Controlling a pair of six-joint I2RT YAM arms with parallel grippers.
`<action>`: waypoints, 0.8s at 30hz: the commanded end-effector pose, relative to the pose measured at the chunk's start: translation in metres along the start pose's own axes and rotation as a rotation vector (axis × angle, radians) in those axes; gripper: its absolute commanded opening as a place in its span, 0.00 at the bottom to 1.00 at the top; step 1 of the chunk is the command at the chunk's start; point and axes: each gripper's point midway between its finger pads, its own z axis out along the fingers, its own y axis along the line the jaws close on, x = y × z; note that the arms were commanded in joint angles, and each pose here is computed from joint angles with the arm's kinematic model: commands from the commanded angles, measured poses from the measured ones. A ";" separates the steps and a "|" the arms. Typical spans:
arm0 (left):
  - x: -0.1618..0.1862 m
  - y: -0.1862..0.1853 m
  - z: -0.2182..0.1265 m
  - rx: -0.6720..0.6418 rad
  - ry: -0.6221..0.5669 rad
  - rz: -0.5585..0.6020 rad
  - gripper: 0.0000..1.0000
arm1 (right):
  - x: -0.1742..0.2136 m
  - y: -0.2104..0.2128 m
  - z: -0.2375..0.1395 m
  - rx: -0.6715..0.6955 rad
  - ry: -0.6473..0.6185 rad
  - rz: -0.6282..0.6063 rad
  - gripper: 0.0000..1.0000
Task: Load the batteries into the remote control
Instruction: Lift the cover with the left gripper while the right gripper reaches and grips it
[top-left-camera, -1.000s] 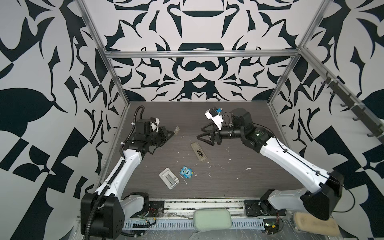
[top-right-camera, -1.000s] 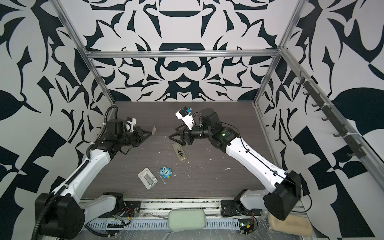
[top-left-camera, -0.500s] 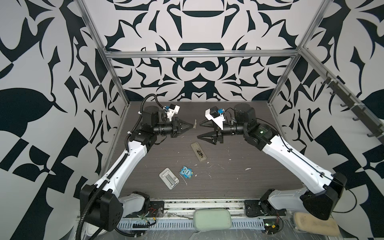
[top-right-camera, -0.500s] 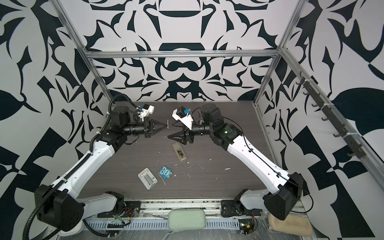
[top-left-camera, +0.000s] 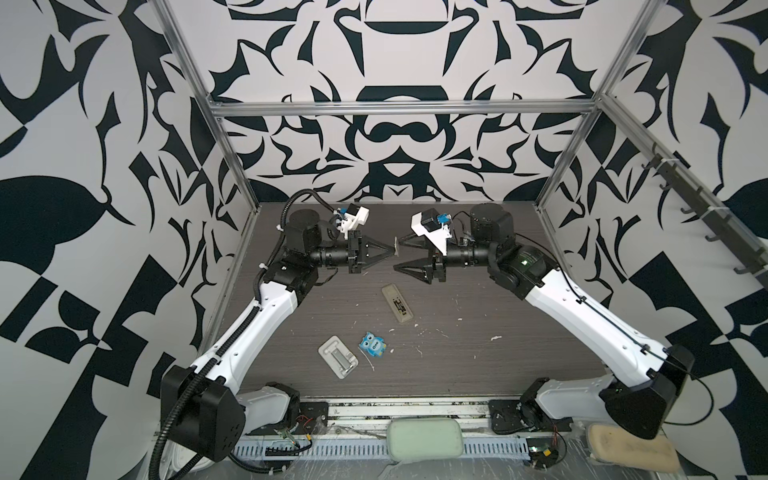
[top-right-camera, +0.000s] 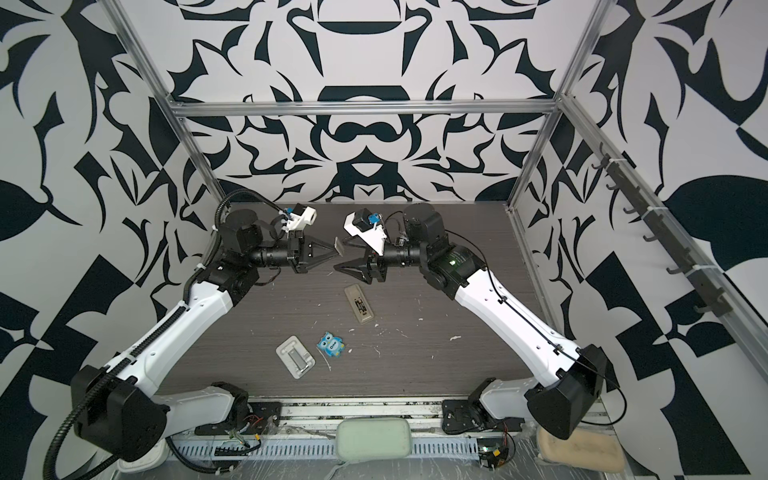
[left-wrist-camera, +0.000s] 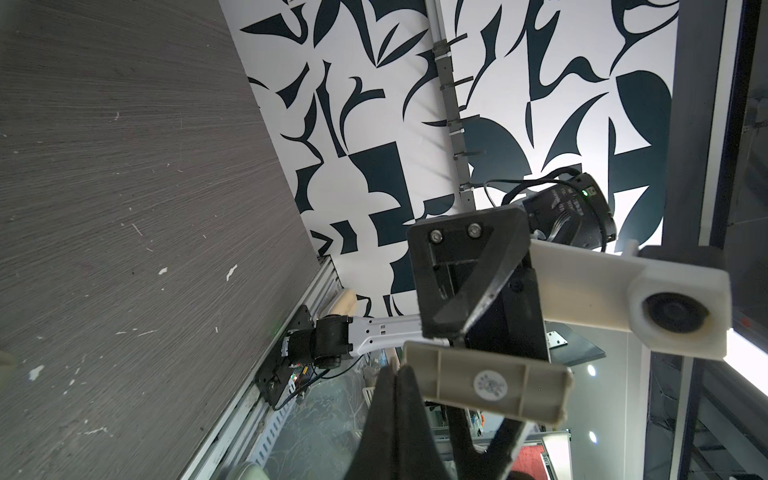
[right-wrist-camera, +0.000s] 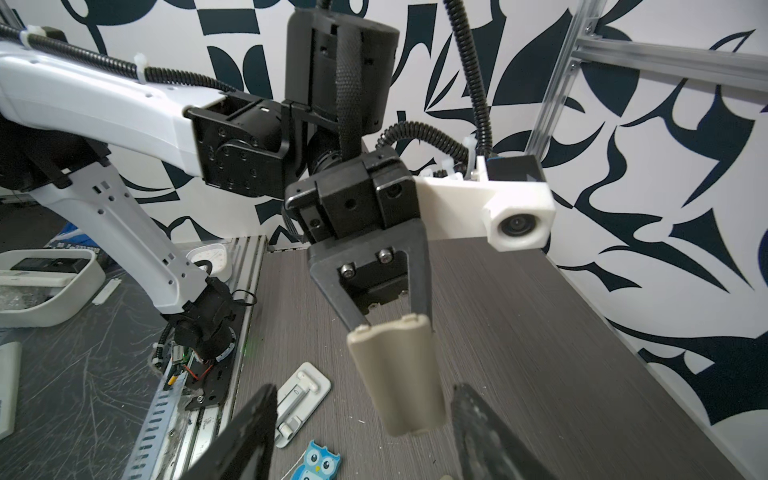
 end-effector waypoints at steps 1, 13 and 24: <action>0.006 0.000 0.002 0.024 0.029 -0.004 0.00 | -0.022 -0.001 -0.009 0.038 -0.064 -0.050 0.69; 0.007 -0.005 0.001 0.037 0.037 -0.002 0.00 | -0.020 -0.009 -0.005 0.067 -0.077 -0.033 0.66; 0.006 -0.006 0.002 0.039 0.030 -0.003 0.00 | -0.014 -0.006 0.000 0.028 -0.065 -0.021 0.59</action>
